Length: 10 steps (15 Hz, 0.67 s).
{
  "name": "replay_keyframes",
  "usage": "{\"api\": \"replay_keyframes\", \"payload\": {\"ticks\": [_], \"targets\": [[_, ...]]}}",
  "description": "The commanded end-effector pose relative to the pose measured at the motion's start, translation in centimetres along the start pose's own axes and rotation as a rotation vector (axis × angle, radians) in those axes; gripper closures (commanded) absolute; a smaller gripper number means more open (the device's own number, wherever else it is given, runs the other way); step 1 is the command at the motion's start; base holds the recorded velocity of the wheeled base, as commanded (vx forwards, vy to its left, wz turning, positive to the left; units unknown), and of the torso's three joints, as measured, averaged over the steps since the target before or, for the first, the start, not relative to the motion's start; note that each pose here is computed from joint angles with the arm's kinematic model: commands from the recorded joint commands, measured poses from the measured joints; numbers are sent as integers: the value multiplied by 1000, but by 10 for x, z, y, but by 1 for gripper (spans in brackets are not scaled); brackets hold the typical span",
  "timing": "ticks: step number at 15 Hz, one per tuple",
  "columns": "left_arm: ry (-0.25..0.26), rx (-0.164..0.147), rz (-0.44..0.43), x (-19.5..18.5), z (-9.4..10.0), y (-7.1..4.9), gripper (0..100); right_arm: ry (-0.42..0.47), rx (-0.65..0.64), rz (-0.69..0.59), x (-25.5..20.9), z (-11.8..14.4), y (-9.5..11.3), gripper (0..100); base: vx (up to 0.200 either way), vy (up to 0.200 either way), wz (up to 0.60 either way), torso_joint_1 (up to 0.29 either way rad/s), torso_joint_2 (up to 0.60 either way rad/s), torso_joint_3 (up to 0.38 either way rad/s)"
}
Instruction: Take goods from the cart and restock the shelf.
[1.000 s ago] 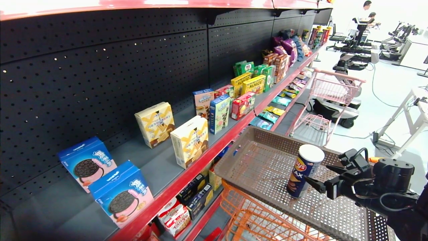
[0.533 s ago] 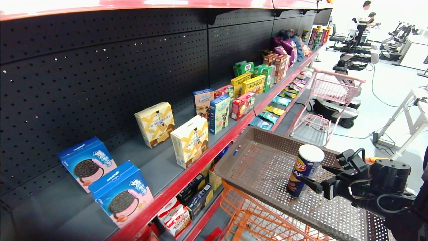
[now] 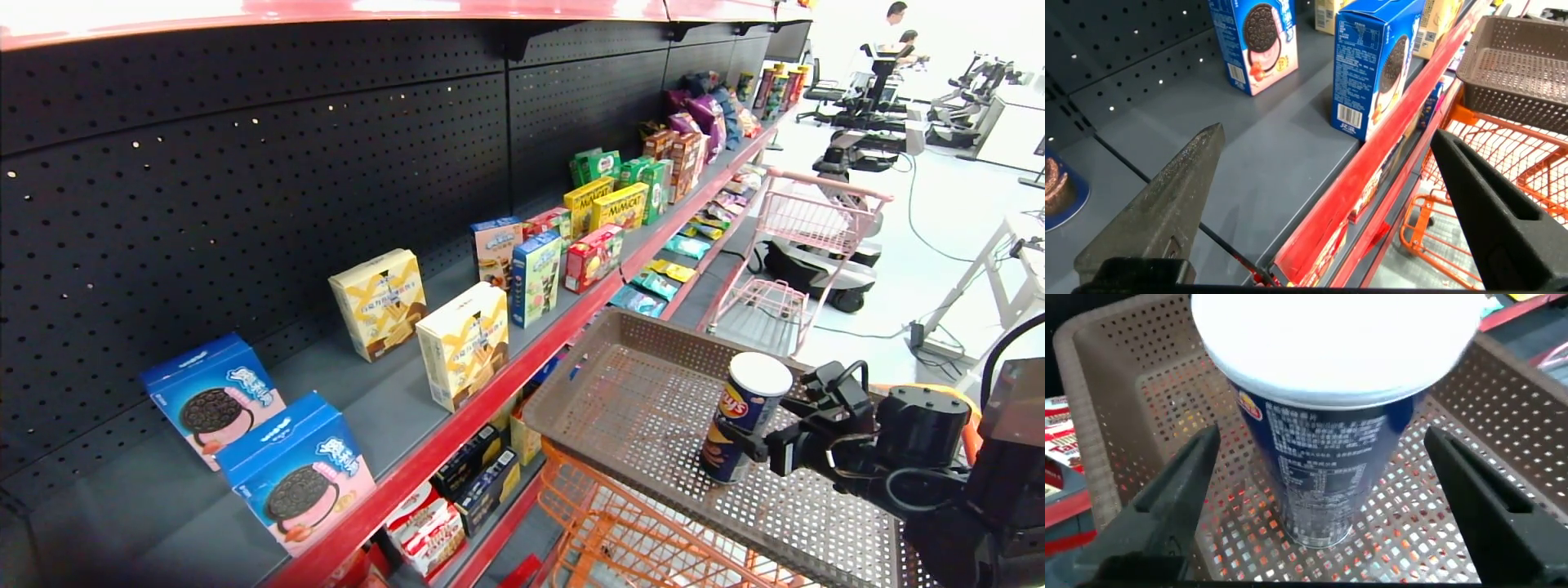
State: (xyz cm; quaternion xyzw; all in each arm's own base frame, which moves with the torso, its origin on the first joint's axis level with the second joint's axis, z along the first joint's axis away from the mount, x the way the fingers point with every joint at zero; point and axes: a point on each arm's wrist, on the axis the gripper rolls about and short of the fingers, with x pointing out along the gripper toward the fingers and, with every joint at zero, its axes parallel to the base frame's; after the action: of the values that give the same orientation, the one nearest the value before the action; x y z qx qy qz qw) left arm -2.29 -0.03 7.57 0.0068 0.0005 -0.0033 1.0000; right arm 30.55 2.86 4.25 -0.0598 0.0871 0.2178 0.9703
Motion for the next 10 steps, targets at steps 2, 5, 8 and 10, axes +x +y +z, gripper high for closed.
{"api": "replay_keyframes", "payload": {"ticks": [2,5,8,10], "targets": [[0,0,0,0,0,0,0,40,13,12,7,-17,2,0,0,0,0,0,0,0],[0,0,0,0,0,0,0,51,16,16,9,-21,2,0,0,0,0,0,0,0],[0,0,0,0,0,0,0,30,6,6,16,-20,-3,0,0,0,0,0,0,0],[0,0,0,0,0,0,0,7,-6,0,20,-16,-6,0,0,0,0,0,0,0]]}}
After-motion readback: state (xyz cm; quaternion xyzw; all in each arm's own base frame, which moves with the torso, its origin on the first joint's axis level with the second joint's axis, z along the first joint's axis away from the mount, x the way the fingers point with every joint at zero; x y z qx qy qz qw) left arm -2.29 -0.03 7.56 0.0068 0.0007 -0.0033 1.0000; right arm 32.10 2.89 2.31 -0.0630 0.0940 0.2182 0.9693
